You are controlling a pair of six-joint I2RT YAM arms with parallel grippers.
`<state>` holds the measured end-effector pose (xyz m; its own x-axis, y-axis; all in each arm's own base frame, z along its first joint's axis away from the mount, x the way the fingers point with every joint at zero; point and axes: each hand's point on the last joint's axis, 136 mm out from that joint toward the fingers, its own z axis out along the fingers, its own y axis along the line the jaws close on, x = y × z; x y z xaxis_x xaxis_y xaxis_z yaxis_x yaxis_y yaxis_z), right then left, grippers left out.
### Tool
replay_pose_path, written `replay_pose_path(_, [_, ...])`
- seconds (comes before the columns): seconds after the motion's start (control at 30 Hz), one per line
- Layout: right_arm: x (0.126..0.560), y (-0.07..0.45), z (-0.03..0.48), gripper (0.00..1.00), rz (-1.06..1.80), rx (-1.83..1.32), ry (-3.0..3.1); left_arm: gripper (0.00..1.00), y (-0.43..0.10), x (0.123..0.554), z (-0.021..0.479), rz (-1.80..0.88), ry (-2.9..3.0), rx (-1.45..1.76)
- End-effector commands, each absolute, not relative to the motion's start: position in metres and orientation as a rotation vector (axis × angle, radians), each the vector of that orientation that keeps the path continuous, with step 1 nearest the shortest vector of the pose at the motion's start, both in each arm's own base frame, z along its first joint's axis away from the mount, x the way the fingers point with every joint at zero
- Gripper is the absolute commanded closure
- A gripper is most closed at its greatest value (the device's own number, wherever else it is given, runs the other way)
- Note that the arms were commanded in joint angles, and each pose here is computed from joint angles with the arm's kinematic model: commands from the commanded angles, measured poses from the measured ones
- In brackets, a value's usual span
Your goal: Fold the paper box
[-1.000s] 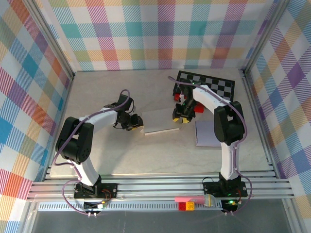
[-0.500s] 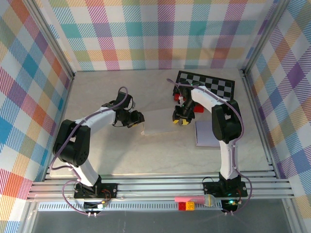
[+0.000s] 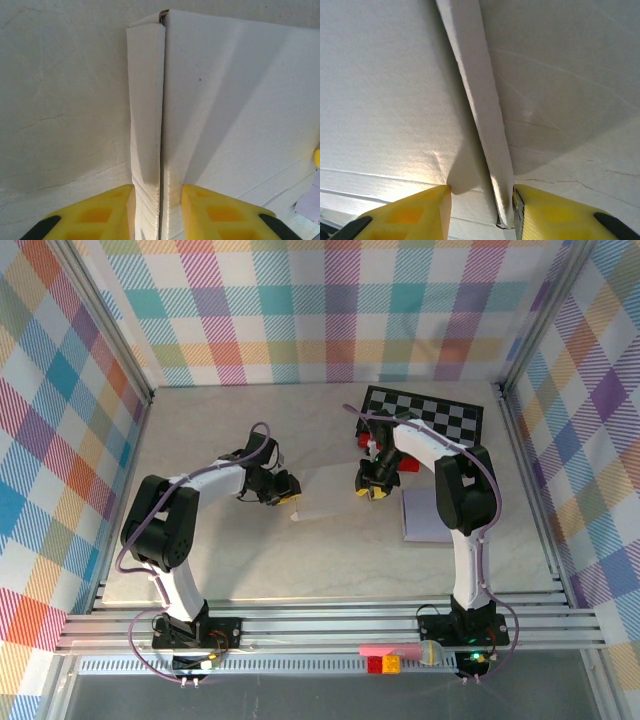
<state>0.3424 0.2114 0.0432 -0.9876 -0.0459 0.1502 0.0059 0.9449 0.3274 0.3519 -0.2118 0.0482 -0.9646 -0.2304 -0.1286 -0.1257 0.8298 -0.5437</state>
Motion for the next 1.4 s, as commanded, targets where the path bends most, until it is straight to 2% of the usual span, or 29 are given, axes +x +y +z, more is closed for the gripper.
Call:
replay_pose_path(0.0, [0.335,0.219,0.032,0.64,-0.548,0.091,-2.899,0.72,-0.217,0.344,0.038,-0.840,2.843,-0.280])
replay_pose_path(0.33, [0.332,0.235,0.036,0.78,-0.692,0.124,-2.849,0.81,-0.220,0.344,0.032,-0.882,2.814,-0.295])
replay_pose_path(0.7, [0.322,0.240,0.035,0.93,-0.688,0.118,-2.835,0.81,-0.213,0.326,0.024,-0.826,2.861,-0.283])
replay_pose_path(0.83, [0.313,0.237,0.036,0.93,-0.688,0.100,-2.831,0.86,-0.207,0.316,0.025,-0.805,2.872,-0.275])
replay_pose_path(1.13, [0.295,0.234,0.042,0.89,-0.735,0.066,-2.828,0.86,-0.194,0.290,0.028,-0.751,2.903,-0.251])
replay_pose_path(1.3, [0.299,0.233,0.038,0.83,-0.724,0.082,-2.833,0.87,-0.195,0.291,0.022,-0.753,2.916,-0.251])
replay_pose_path(1.37, [0.305,0.232,0.043,0.78,-0.720,0.099,-2.865,0.90,-0.194,0.292,0.021,-0.738,2.914,-0.254])
